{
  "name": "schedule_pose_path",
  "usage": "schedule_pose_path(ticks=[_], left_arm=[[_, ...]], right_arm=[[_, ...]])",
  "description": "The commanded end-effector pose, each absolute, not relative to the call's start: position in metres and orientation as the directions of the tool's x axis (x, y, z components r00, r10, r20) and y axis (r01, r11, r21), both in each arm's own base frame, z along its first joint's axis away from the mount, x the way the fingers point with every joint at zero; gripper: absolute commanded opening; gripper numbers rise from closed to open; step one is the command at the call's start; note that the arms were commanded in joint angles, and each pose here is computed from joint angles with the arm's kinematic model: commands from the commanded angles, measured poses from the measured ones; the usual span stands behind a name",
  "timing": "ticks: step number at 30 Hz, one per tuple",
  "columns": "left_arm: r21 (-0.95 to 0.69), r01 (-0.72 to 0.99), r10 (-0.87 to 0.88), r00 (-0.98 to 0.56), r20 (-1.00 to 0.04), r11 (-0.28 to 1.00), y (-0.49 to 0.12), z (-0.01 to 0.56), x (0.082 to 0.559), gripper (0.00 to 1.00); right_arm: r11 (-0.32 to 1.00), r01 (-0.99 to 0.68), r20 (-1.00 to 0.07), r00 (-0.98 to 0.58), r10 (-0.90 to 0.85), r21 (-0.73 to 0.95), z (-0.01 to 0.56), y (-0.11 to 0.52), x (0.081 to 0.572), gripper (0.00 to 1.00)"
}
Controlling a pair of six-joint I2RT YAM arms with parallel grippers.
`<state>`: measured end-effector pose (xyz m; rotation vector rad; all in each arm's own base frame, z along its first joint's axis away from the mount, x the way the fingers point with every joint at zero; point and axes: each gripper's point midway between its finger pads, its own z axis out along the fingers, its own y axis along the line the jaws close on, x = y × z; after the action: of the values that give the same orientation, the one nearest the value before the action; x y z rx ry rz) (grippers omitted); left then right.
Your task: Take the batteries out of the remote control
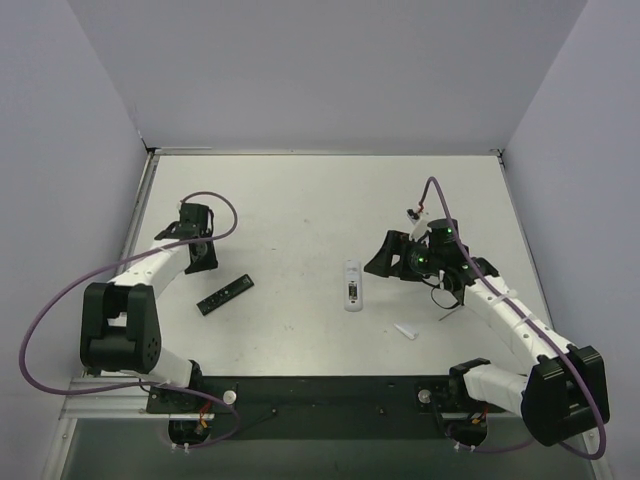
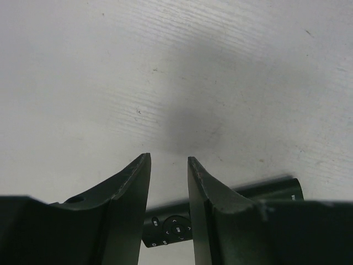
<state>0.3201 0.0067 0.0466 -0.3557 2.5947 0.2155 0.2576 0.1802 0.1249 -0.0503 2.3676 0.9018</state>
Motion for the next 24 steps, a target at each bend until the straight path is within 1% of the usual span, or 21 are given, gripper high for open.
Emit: schedule_pose_path(ticks=[1,8,11,16,19,21,24], left_arm=[[0.079,-0.308,-0.224,-0.823,-0.522,0.948,0.008,0.06,0.317,0.43],[0.087,-0.302,-0.229,-0.855,-0.466,0.949,0.006,0.05,0.316,0.43],[0.046,-0.296,-0.244,-0.856,-0.455,0.954,-0.002,0.05,0.313,0.43],[-0.003,-0.284,-0.26,-0.876,-0.405,0.959,-0.013,0.046,0.304,0.43],[0.0,-0.285,-0.259,-0.872,-0.416,0.959,-0.012,0.048,0.303,0.47],[0.0,-0.288,-0.262,-0.869,-0.42,0.958,-0.012,0.048,0.305,0.47],[0.019,-0.291,-0.266,-0.895,-0.359,0.956,-0.012,0.037,0.299,0.47]], right_arm=[[0.742,-0.269,-0.573,-0.799,0.183,0.613,0.139,0.182,0.257,0.72],[0.732,-0.281,-0.578,-0.795,0.185,0.621,0.143,0.183,0.255,0.72],[0.733,-0.282,-0.581,-0.793,0.186,0.619,0.143,0.182,0.254,0.72],[0.732,-0.285,-0.584,-0.79,0.187,0.619,0.145,0.182,0.254,0.72],[0.733,-0.284,-0.584,-0.79,0.186,0.618,0.145,0.181,0.253,0.72],[0.731,-0.287,-0.585,-0.79,0.185,0.619,0.145,0.182,0.253,0.72],[0.73,-0.287,-0.584,-0.791,0.186,0.62,0.145,0.182,0.253,0.71]])
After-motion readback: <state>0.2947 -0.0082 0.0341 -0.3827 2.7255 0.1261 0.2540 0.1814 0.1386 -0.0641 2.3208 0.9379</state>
